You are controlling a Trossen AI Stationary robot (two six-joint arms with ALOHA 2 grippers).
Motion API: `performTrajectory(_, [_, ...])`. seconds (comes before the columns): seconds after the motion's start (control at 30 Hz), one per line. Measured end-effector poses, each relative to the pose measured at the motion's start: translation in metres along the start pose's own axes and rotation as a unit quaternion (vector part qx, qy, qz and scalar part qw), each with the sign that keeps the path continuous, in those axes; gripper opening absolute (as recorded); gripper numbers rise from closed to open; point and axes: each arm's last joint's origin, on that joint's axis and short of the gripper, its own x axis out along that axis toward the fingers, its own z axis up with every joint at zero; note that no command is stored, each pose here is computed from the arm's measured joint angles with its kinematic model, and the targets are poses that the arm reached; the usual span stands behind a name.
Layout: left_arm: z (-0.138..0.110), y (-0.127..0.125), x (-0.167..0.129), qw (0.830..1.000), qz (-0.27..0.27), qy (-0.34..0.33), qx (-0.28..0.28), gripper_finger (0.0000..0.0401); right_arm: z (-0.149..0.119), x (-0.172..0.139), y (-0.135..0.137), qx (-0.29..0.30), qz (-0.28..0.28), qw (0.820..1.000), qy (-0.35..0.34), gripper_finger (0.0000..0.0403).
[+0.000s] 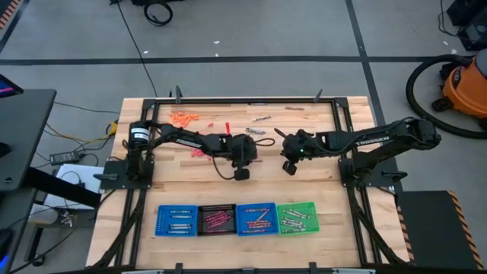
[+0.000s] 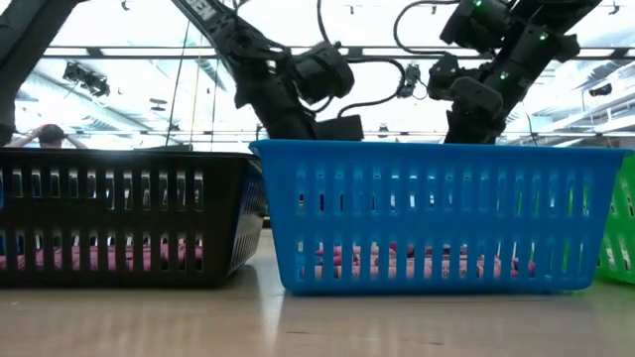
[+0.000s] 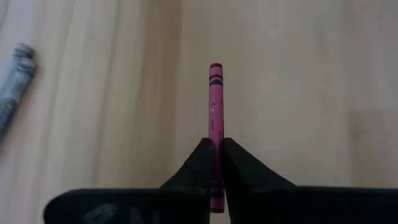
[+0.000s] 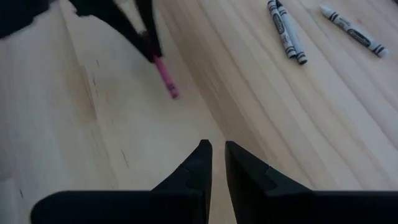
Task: Sort crayons
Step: Put the dark pink crayon into the black bin
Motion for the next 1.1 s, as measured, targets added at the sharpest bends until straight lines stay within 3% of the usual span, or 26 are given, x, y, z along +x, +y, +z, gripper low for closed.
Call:
performTrajectory(0.3, [-0.01,-0.036,-0.047,0.999,-0.026,-0.034,-0.012,0.0018,-0.004,-0.005,0.015,0.004,-0.015,1.0,-0.021,0.0052])
performTrajectory(0.7, [-0.023,-0.119,-0.115,0.992,-0.115,-0.044,0.001,0.0018,-0.006,-0.008,0.023,0.021,-0.016,0.999,-0.037,0.0052])
performTrajectory(0.93, [-0.038,-0.161,-0.136,0.987,-0.158,-0.019,-0.012,0.0018,-0.004,-0.008,0.023,0.024,-0.023,0.998,-0.05,0.0052])
performTrajectory(1.1, [-0.051,-0.185,-0.141,0.988,-0.152,0.0,-0.017,0.0018,-0.002,-0.008,0.024,0.025,-0.019,0.998,-0.059,0.0052])
